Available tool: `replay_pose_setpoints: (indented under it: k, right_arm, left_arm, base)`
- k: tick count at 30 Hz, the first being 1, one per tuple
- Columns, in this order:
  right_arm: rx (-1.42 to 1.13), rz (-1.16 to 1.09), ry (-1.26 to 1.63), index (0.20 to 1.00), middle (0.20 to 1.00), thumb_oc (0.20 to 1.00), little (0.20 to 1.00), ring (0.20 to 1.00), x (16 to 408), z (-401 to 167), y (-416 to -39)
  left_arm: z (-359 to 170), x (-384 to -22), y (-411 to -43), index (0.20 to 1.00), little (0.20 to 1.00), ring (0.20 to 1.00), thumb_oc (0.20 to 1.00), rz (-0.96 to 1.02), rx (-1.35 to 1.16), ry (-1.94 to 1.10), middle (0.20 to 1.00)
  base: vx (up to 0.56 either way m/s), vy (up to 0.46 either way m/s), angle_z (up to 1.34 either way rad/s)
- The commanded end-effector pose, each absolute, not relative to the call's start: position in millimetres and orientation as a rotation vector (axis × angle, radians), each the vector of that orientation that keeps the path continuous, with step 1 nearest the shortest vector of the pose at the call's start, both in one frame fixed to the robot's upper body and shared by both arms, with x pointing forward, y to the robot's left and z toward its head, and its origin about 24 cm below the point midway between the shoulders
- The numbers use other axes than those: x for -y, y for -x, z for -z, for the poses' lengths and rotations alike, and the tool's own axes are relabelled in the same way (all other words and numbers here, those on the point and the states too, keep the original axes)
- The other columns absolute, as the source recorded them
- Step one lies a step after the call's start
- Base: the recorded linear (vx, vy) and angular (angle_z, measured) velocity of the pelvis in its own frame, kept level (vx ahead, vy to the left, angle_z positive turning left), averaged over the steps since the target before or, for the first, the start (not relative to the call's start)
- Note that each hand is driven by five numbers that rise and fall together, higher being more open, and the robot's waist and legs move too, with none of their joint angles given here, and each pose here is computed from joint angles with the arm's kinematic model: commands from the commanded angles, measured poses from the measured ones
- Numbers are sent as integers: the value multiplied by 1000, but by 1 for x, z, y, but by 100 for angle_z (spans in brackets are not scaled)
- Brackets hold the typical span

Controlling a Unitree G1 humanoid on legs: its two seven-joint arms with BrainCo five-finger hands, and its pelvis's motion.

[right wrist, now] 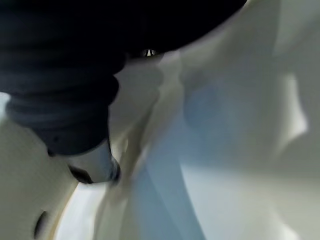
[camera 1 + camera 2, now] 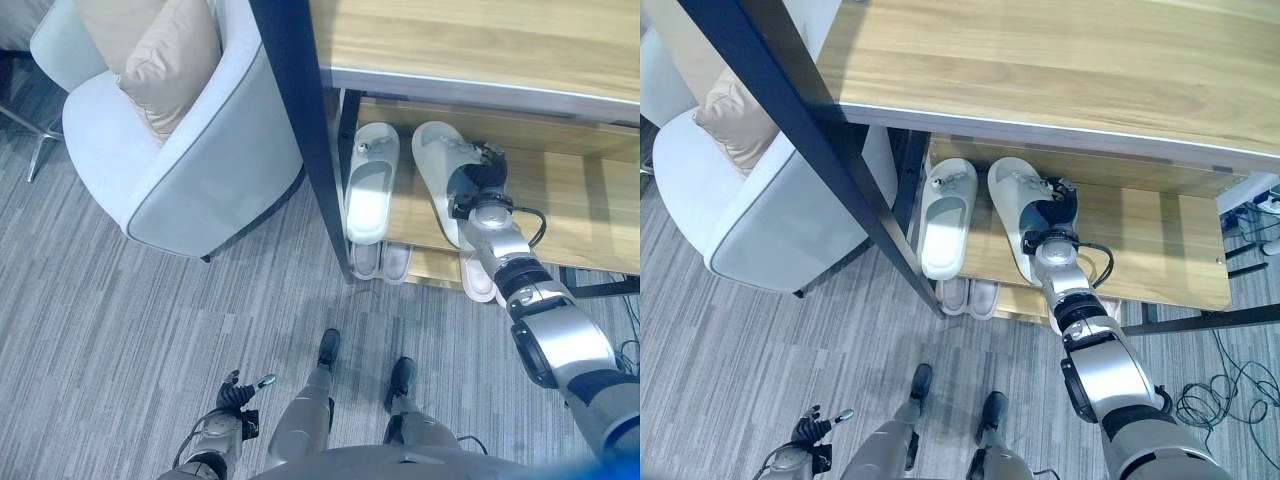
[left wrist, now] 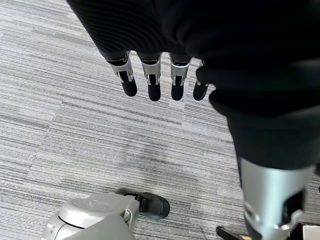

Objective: Arrange the slippers neatly on the shoe rack.

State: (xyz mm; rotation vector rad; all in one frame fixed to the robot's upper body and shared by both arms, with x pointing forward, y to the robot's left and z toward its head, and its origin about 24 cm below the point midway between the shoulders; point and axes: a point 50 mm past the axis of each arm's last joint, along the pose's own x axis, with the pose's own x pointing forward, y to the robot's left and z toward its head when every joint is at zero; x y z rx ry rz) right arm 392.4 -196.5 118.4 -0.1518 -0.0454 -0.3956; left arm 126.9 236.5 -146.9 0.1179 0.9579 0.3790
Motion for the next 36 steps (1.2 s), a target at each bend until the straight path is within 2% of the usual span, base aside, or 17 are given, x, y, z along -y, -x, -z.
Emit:
replay_pose_setpoints:
  k: [1,11,16,19,21,24,27,32,33,34,36]
  right_arm:
    - [156,391,69,1000,1000,1000,1000,1000,191,-143,-398]
    - [155,372,-22,1000,1000,1000,1000,1000,178,-126,-387]
    - [145,328,-59,1000,1000,1000,1000,1000,168,-108,-373]
    - [135,339,-47,1000,1000,1000,1000,1000,170,-103,-369]
    - [80,385,34,1000,1000,1000,1000,1000,176,-92,-369]
    - [45,402,145,1000,1000,1000,1000,1000,182,-85,-369]
    - [40,395,450,1000,1000,1000,1000,1000,191,-95,-378]
    - [22,368,593,1000,1000,1000,1000,1000,188,-103,-388]
    - [21,359,545,1000,1000,1000,1000,1000,185,-104,-389]
    - [20,344,368,1000,1000,1000,1000,1000,180,-106,-389]
    - [24,338,317,1000,1000,1000,1000,1000,178,-107,-389]
  left_arm:
    - [145,-247,-129,1000,1000,1000,1000,-397,-968,-164,1000]
    - [148,-237,-127,1000,1000,1000,1000,-380,-988,-149,1000]
    - [148,-213,-143,1000,1000,1000,1000,-314,-954,-39,1000]
    - [153,-205,-134,1000,1000,1000,1000,-275,-993,-39,1000]
    - [159,-203,-119,1000,1000,1000,1000,-260,-1045,-46,1000]
    - [158,-209,-119,1000,1000,1000,1000,-280,-1044,-51,1000]
    - [158,-212,-117,1000,1000,1000,1000,-304,-1047,-36,1000]
    - [154,-214,-127,1000,1000,1000,1000,-302,-1017,-29,1000]
    - [154,-213,-128,1000,1000,1000,1000,-297,-1015,-31,1000]
    - [154,-212,-130,1000,1000,1000,1000,-287,-1015,-25,1000]
    - [154,-211,-130,1000,1000,1000,1000,-285,-1018,-18,1000]
  base:
    - [0,0,0]
    - [-2,12,2]
    - [-2,2,0]
    - [0,0,0]
    - [0,0,0]
    - [0,0,0]
    - [-1,-3,-1]
    - [-6,7,-5]
    - [-4,6,-9]
    - [-1,-2,-6]
    - [1,-7,-3]
